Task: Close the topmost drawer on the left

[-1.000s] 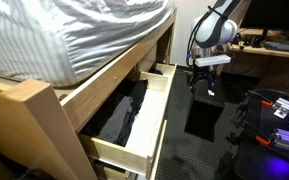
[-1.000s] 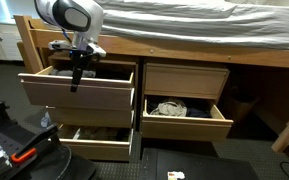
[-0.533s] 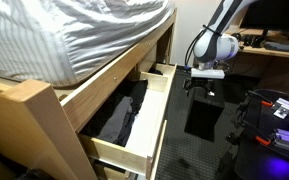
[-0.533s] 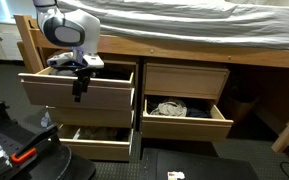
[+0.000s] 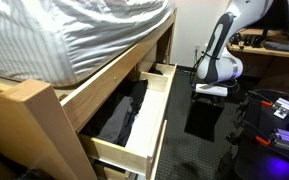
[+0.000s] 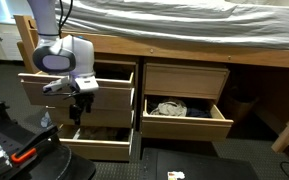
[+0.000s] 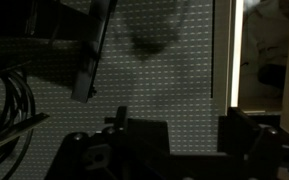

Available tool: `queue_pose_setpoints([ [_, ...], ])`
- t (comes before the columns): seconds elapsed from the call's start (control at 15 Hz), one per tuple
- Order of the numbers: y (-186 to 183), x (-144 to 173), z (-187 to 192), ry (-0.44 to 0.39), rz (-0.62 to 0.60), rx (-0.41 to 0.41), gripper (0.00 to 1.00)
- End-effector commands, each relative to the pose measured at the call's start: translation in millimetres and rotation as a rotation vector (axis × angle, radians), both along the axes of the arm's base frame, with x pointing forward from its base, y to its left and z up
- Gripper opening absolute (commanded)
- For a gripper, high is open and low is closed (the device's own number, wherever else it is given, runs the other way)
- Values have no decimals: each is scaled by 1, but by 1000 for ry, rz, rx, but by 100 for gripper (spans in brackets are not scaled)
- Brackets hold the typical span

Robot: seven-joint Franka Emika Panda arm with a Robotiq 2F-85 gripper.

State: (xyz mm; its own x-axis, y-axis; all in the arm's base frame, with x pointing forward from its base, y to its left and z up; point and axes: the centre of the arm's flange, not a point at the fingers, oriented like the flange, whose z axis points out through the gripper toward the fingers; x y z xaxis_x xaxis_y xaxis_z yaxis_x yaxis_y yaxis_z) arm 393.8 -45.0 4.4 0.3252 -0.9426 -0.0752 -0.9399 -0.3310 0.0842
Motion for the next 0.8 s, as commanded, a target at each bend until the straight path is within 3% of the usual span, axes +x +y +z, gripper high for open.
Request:
queue_pose_setpoints([
  [0.0, 9, -3, 4, -184, -39, 23, 100],
  [0.27, 26, 10, 22, -409, -92, 47, 100],
  [0.33, 28, 13, 26, -428, -80, 61, 100],
  [0.4, 37, 42, 42, -365, -71, 60, 100],
  [0.73, 23, 56, 50, -393, -75, 65, 100],
])
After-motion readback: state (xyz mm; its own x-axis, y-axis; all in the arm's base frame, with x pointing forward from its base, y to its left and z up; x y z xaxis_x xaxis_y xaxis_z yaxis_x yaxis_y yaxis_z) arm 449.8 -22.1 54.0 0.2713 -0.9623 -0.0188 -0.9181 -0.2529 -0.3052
